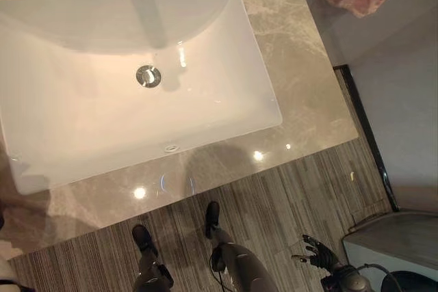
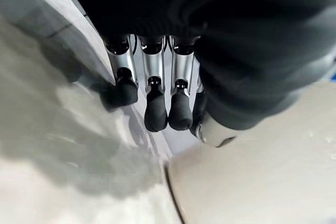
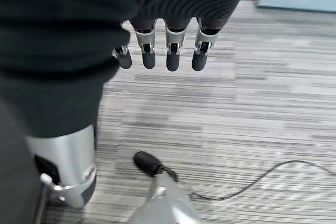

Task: Put brush and paste in cup on sink, flatten towel.

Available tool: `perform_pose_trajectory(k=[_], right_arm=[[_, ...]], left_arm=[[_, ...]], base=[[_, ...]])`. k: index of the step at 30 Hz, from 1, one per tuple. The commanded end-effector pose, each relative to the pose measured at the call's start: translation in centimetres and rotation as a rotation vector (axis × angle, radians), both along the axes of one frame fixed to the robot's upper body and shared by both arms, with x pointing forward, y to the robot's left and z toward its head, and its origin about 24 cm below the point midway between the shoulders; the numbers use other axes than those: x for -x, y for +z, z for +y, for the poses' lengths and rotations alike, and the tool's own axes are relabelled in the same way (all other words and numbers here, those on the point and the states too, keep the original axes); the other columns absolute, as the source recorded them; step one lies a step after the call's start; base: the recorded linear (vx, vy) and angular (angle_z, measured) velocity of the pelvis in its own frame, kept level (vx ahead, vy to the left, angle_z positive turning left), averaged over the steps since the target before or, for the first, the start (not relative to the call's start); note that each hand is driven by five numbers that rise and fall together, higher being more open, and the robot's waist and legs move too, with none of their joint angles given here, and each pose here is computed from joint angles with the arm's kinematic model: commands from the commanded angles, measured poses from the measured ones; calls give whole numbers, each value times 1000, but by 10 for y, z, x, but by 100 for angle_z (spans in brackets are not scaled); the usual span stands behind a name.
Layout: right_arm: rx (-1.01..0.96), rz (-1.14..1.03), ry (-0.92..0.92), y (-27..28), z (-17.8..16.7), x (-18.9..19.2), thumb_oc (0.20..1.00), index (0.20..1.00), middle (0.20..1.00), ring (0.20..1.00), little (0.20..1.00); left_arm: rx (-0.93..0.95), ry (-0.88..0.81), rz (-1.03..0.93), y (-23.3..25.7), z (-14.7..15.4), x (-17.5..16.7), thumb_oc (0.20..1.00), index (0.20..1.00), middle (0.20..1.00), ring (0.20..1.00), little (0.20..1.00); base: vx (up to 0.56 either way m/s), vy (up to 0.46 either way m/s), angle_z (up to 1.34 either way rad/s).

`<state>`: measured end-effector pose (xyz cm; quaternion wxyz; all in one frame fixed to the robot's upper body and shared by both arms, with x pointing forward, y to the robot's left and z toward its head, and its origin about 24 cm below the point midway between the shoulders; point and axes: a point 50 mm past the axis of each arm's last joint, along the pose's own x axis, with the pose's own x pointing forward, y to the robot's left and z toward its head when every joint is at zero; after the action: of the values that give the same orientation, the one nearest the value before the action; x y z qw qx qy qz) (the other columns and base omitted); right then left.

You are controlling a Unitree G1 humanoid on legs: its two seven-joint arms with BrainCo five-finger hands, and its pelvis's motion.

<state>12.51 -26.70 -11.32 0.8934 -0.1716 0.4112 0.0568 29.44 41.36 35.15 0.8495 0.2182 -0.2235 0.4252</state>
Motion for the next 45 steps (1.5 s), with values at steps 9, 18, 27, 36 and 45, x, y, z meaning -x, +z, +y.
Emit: perform_pose_trajectory(k=[9,18,27,36,45], right_arm=[[24,-43,-80,11,-25,7,1000,1000,1000,1000,1000],[30,-26,-85,9,-27,17,1000,1000,1000,1000,1000],[26,-42,-81,12,-28,15,1000,1000,1000,1000,1000],[24,-17,-73,9,-25,21,1000,1000,1000,1000,1000],[40,-15,-53,10,-27,22,1000,1000,1000,1000,1000]], left_arm=[[-59,-71,-36,11,-26,-17,200,200,200,200,200],[-139,-174,-19,7,-53,-33,200,200,200,200,200],[-129,-174,0,3,-53,-37,200,200,200,200,200],[-87,-68,34,-7,-38,-34,200,200,200,200,200],[-45,86,32,-10,-21,-25,200,200,200,200,200]], base=[[6,5,10],[-3,-23,5],[-2,-15,3],[0,0,0],[3,-28,1]])
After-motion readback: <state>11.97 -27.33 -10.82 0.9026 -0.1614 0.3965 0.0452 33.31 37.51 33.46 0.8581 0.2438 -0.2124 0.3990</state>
